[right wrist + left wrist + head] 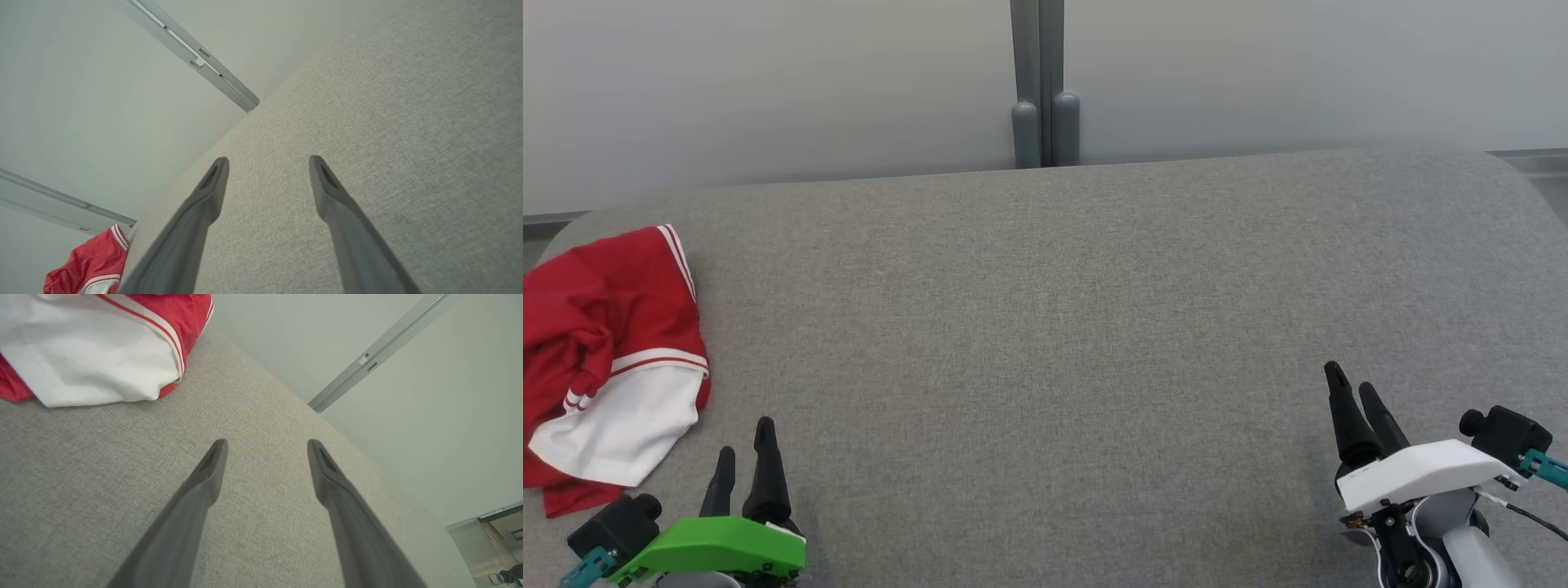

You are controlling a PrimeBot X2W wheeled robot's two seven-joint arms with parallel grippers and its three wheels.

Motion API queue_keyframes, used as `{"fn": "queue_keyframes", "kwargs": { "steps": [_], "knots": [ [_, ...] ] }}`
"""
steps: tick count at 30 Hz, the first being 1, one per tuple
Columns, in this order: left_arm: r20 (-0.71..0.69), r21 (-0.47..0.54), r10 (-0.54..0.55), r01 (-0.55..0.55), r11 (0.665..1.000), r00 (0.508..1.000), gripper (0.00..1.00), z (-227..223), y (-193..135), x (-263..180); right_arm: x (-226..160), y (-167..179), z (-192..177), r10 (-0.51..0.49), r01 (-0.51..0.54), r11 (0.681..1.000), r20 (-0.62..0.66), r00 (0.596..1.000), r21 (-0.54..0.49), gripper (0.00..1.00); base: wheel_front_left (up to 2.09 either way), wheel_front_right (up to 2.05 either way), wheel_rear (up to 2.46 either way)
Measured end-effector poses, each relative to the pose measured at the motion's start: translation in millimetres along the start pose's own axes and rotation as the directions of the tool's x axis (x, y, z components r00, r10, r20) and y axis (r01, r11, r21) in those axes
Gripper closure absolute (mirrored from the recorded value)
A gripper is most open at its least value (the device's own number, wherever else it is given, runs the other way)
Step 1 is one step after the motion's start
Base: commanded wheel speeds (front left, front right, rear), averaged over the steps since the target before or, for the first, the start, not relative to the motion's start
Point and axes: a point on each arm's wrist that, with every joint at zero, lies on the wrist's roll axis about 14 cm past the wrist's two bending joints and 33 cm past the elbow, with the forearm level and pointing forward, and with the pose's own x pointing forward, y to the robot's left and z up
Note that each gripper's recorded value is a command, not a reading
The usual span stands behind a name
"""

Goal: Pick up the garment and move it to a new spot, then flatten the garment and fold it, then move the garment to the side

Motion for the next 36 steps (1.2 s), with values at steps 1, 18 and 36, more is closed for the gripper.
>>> {"fn": "queue_keyframes", "kwargs": {
  "steps": [1, 18, 36],
  "knots": [
    [0.003, 0.015, -0.001, 0.001, 1.0, 1.0, 0.0, 0.1, -0.2, 0.0, 0.2, 0.2, -0.4, 0.002, -0.002, 1.0, -0.001, 1.0, -0.014, 0.0, 0.0, 0.0, 0.0],
    [0.016, 0.23, -0.023, 0.019, 0.973, 1.0, 0.0, -1.1, -5.2, 1.7, 1.6, 0.9, 0.9, 0.026, -0.024, 0.972, 0.003, 1.0, -0.235, 0.0, 0.0, 0.0, 0.0],
    [0.024, 0.403, -0.03, 0.018, 0.915, 0.999, 0.0, -3.3, -5.0, 2.3, -0.2, -6.1, 0.0, 0.028, -0.027, 0.912, -0.003, 1.0, -0.41, 0.0, 0.0, 0.0, 0.0]
  ]
}}
